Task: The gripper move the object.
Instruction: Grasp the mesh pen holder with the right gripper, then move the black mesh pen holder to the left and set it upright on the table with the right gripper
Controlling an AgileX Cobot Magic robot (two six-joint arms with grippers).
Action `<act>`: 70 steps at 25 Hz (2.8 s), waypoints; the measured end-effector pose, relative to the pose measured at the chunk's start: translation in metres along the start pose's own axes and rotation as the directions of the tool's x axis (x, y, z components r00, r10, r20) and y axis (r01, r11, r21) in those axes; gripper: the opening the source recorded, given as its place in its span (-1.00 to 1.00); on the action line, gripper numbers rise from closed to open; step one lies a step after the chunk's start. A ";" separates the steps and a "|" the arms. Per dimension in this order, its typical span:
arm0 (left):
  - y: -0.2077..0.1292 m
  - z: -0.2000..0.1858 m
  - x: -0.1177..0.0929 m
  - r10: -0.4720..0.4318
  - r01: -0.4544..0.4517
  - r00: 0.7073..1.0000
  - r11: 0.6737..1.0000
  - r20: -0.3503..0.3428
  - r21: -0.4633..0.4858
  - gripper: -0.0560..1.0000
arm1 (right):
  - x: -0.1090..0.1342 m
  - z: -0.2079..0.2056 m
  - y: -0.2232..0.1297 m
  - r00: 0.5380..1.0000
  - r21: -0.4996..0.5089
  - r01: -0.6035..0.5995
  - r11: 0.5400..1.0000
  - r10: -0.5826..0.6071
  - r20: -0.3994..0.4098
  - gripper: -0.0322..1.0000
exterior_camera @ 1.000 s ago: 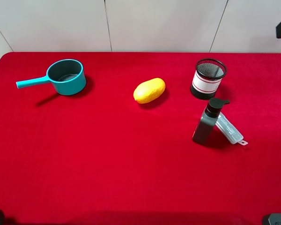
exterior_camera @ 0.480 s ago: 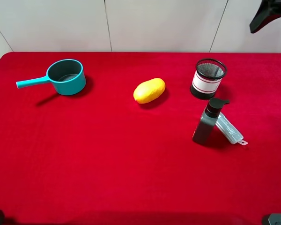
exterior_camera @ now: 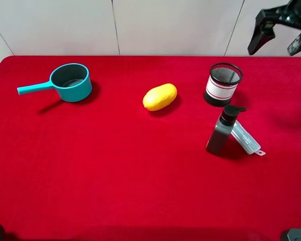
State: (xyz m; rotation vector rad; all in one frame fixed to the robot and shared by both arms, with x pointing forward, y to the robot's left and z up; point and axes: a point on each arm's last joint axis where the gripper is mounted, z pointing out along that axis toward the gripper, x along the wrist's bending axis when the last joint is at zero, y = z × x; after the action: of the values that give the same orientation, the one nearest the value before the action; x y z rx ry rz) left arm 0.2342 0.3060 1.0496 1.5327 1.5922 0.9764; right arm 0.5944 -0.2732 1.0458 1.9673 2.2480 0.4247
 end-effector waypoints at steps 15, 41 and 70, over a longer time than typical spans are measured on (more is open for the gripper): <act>0.000 0.000 0.000 0.000 0.000 1.000 1.000 0.000 0.000 0.99 | -0.008 0.075 0.035 0.998 0.112 -0.035 0.993 0.040 -0.045 0.41; 0.000 0.000 0.000 0.000 0.000 1.000 1.000 0.000 0.000 0.99 | -0.018 0.162 0.028 0.996 0.217 -0.066 0.974 0.077 -0.041 0.19; 0.000 0.000 0.000 0.000 0.000 1.000 1.000 0.000 0.000 0.99 | -0.015 0.136 0.038 0.997 0.177 -0.057 0.982 0.066 -0.046 -0.76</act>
State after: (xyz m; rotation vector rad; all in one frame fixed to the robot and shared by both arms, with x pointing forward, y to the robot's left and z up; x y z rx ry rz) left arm 0.2342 0.3060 1.0496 1.5327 1.5922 0.9764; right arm 0.6697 -0.2662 0.9262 2.1394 2.3347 0.2962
